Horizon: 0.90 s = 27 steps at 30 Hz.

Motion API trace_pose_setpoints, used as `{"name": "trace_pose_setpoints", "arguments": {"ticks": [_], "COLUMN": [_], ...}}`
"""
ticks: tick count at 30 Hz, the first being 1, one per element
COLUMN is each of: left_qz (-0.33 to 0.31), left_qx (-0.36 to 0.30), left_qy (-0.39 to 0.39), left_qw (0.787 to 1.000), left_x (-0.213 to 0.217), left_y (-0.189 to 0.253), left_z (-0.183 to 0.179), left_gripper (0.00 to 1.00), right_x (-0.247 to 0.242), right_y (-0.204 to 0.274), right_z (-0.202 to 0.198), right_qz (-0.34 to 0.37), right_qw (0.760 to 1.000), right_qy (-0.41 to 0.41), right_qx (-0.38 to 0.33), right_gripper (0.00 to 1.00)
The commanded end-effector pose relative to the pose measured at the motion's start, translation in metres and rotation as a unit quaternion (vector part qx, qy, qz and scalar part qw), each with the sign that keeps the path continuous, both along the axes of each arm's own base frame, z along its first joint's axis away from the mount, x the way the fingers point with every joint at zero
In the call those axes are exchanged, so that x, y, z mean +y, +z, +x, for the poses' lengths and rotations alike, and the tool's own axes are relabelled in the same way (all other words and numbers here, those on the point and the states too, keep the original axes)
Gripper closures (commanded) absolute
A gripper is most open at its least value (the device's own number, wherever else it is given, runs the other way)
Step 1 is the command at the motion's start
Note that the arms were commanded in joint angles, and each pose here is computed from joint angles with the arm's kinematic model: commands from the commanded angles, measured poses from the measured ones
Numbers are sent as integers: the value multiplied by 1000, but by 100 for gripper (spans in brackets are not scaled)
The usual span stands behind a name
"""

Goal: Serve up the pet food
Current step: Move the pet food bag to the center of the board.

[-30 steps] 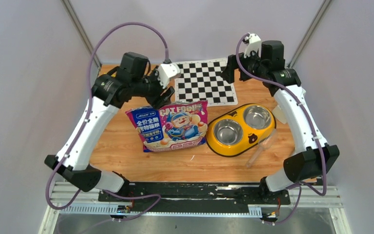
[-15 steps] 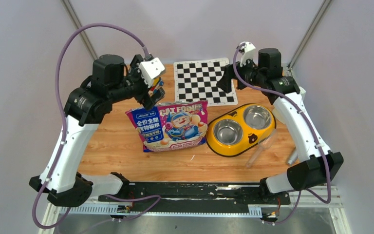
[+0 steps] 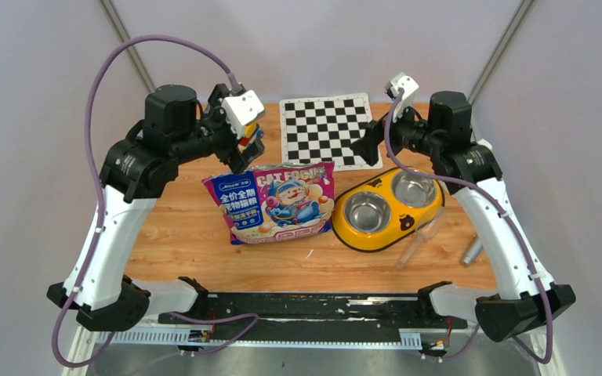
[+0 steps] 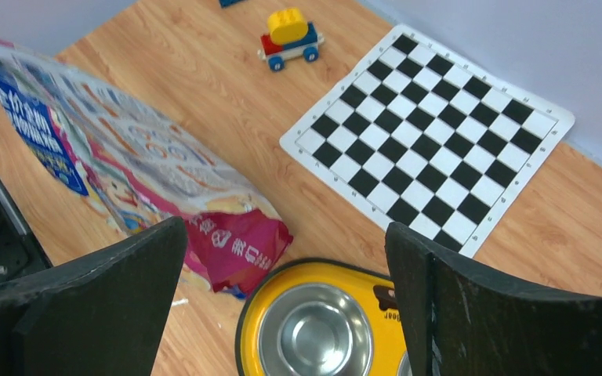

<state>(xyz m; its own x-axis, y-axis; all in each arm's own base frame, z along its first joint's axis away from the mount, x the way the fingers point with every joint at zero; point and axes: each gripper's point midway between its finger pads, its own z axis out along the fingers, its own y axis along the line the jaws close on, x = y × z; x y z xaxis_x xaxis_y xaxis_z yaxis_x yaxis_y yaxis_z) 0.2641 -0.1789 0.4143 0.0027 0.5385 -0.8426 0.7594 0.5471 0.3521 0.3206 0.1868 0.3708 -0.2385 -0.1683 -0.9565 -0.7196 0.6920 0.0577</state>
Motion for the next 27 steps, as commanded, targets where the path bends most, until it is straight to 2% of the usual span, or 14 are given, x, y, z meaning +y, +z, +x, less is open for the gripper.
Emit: {"name": "trace_pose_setpoints", "arguments": {"ticks": [1,5,11,17,22,27], "left_qz": [-40,-33,12,-7,-41,-41], "left_qx": [-32,-27,-61,-86,-113,-99], "left_qy": [-28,-27,-19,-18,30,36], "left_qw": [998,999,998,996,992,994], "left_x": [-7,-2,20,19,22,15], "left_y": [35,27,10,18,39,35], "left_z": [-12,-17,-29,-28,-11,2], "left_gripper": [0,0,0,0,0,0], "right_x": [4,7,6,14,18,25], "right_y": [-27,-56,-84,-115,-127,-144], "right_z": [-11,-21,-39,-63,-43,-43], "right_qz": [-28,-48,-75,-74,-55,-27], "right_qw": [998,995,988,976,984,983], "right_qy": [51,87,132,203,167,171], "right_qx": [-14,-7,-10,19,31,55], "right_gripper": [0,0,1,1,1,1]}}
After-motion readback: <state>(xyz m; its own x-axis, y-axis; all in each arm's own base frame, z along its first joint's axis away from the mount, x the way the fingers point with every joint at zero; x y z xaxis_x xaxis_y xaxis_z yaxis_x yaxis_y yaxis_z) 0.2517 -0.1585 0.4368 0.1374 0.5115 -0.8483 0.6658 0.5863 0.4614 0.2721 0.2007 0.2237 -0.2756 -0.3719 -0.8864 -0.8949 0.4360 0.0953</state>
